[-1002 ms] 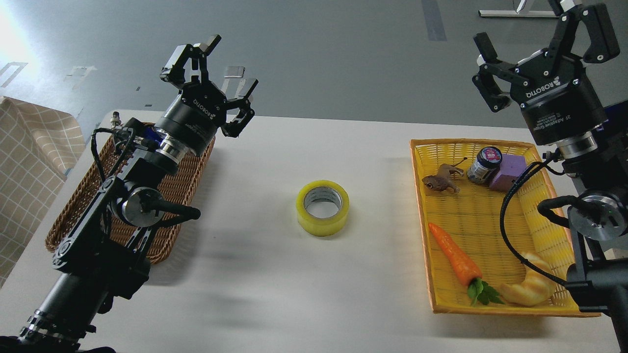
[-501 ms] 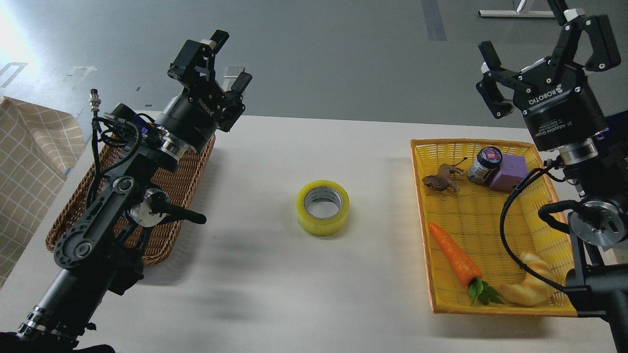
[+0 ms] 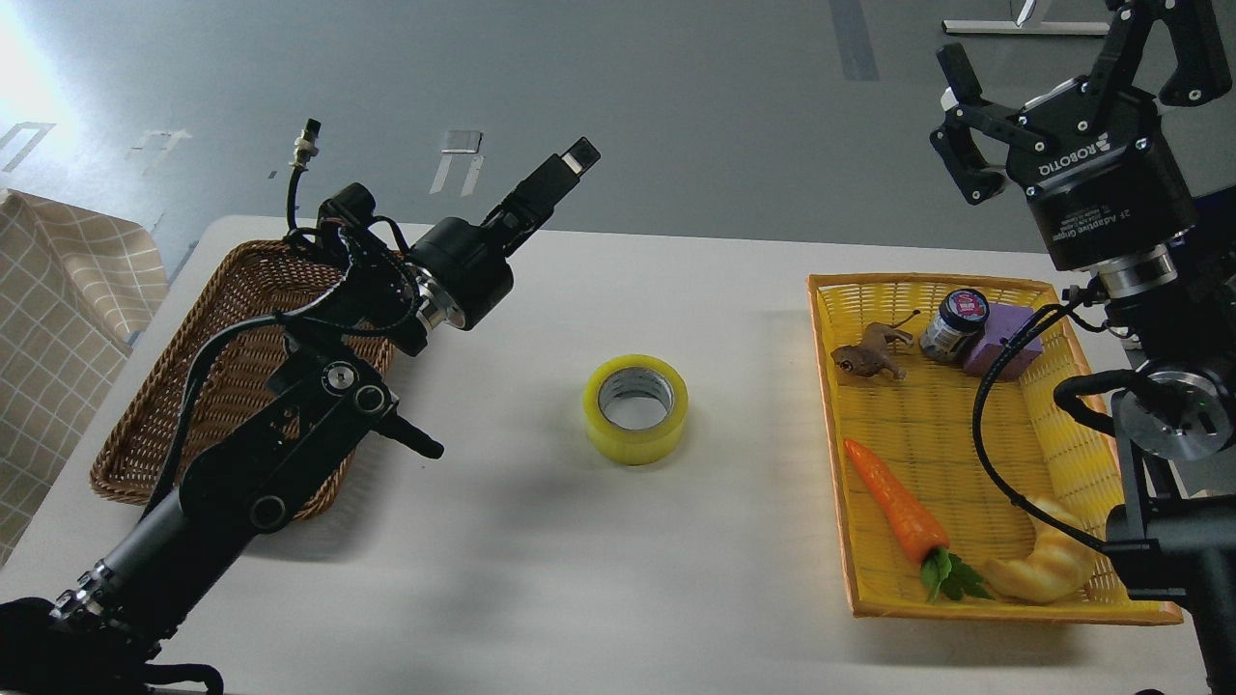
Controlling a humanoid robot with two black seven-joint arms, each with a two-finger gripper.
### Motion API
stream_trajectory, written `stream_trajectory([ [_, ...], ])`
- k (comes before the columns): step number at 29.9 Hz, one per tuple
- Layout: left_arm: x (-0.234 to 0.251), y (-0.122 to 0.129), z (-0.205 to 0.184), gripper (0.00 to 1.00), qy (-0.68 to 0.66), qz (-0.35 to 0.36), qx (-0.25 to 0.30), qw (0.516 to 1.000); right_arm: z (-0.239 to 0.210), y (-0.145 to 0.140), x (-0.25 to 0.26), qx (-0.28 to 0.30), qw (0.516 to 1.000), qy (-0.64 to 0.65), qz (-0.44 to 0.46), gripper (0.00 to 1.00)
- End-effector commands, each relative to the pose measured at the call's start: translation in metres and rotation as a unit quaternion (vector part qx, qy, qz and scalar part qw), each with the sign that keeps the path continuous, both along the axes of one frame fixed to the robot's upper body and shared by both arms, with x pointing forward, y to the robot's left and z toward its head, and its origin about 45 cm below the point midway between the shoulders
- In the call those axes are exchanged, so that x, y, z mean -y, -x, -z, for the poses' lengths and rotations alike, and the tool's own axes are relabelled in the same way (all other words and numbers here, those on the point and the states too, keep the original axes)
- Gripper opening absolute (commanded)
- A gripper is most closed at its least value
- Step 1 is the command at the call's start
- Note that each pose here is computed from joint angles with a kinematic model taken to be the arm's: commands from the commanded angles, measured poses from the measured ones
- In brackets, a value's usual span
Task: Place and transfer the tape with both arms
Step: 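Lower the left gripper toward the tape roll on the table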
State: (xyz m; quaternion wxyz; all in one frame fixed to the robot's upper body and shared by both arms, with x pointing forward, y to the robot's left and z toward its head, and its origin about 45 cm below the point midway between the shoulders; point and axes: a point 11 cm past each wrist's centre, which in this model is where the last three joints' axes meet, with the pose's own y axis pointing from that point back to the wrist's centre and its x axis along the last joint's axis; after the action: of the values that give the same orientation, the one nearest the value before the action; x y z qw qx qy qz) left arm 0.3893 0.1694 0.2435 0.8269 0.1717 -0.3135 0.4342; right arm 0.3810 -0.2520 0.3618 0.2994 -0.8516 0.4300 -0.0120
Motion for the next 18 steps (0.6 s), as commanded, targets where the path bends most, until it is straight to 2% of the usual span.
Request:
stream_trajectory([
  [1,0.006,0.007,0.024,0.98,-0.093,0.018,0.019,0.995,-0.006,-0.002,-0.003,0.004,1.000,0.004,-0.004,1.00],
  [4,0.006,0.008,0.027,0.98,-0.143,0.009,0.067,0.987,-0.015,-0.005,-0.007,0.011,1.000,0.009,-0.009,1.00],
  [8,0.005,0.009,0.030,0.98,-0.169,0.012,0.078,0.982,-0.026,-0.007,-0.012,0.024,1.000,0.008,-0.016,1.00],
  [14,0.010,0.017,0.053,0.98,-0.270,0.057,0.100,0.956,-0.029,-0.008,-0.023,0.028,0.999,-0.007,-0.026,1.00],
  [18,0.012,0.018,0.063,0.98,-0.292,0.068,0.096,0.949,-0.031,-0.010,-0.025,0.026,0.999,-0.002,-0.029,1.00],
])
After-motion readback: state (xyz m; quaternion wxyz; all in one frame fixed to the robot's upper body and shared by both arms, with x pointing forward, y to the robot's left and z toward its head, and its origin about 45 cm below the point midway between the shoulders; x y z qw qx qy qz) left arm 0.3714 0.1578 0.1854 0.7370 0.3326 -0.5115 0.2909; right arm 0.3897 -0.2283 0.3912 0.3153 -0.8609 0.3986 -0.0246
